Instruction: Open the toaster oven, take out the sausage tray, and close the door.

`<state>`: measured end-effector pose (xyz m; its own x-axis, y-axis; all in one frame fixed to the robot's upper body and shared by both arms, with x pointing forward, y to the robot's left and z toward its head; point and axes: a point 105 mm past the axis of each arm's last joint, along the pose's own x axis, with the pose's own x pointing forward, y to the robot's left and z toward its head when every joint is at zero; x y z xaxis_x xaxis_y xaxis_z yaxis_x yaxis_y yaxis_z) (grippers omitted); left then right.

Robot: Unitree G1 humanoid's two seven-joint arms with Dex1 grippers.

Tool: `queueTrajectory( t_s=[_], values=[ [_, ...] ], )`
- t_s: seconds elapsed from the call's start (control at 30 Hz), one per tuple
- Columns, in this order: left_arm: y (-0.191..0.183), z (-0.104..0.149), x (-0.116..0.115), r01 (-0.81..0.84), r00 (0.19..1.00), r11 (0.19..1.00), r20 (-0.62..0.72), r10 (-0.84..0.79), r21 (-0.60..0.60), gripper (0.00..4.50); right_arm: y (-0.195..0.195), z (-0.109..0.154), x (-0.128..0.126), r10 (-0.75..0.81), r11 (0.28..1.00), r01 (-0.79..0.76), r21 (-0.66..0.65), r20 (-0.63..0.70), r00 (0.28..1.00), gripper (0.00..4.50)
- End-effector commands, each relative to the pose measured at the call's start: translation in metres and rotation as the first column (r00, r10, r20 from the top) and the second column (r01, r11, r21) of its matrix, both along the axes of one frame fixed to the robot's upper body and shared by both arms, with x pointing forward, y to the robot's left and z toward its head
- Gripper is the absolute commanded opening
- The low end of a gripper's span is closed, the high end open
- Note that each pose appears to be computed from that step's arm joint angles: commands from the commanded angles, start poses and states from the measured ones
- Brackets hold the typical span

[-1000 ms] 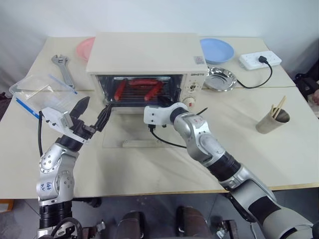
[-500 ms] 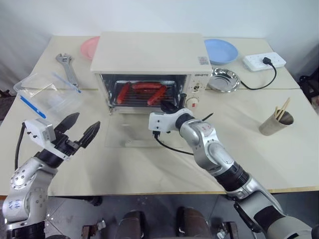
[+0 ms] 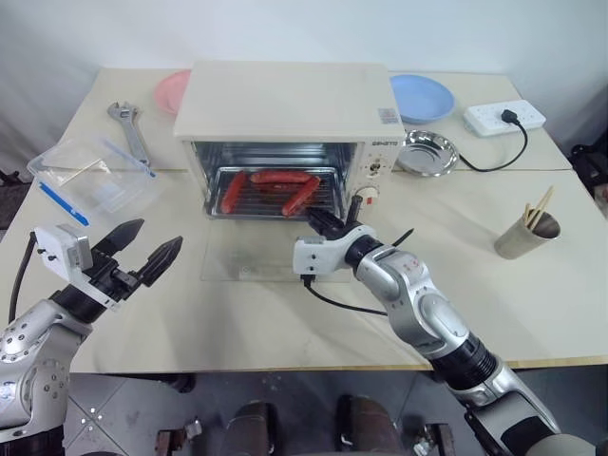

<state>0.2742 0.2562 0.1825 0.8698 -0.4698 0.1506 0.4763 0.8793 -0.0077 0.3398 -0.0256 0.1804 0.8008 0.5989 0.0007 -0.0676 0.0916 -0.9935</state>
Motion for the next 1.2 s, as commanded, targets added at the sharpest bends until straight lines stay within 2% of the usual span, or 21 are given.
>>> queueTrajectory(
  t_s=[0.03, 0.4, 0.5, 0.73, 0.97, 1.03, 1.2],
  values=[
    [-0.005, 0.005, -0.001, 0.040, 0.999, 0.999, -0.002, -0.040, 0.006, 4.50, 0.004, 0.021, -0.017, 0.069, 0.997, -0.074, 0.036, 0.123, 0.990, 0.02],
    [-0.006, 0.001, -0.007, 0.083, 0.993, 0.993, -0.074, -0.090, -0.084, 4.50, -0.008, 0.015, -0.033, 0.123, 0.992, -0.125, 0.001, 0.145, 0.982, 0.02],
    [-0.003, 0.005, -0.010, 0.092, 0.991, 0.985, -0.087, -0.106, -0.145, 4.50, -0.012, 0.019, -0.038, 0.142, 0.990, -0.144, 0.001, 0.167, 0.976, 0.02],
    [-0.001, 0.028, -0.013, 0.125, 0.983, 0.921, -0.080, -0.166, -0.368, 4.50, -0.018, 0.026, -0.050, 0.206, 0.977, -0.211, 0.003, 0.220, 0.954, 0.02],
    [-0.012, 0.026, -0.013, 0.173, 0.944, 0.861, -0.170, -0.284, -0.479, 4.50, -0.017, 0.026, -0.056, 0.264, 0.962, -0.271, 0.001, 0.227, 0.937, 0.02],
    [-0.031, 0.008, -0.016, 0.229, 0.859, 0.841, -0.305, -0.412, -0.490, 4.50, -0.017, 0.025, -0.059, 0.296, 0.954, -0.300, -0.017, 0.222, 0.929, 0.02],
    [-0.034, 0.003, -0.010, 0.210, 0.819, 0.800, -0.346, -0.458, -0.562, 4.50, -0.018, 0.030, -0.062, 0.327, 0.943, -0.331, -0.022, 0.237, 0.915, 0.02]
  ],
)
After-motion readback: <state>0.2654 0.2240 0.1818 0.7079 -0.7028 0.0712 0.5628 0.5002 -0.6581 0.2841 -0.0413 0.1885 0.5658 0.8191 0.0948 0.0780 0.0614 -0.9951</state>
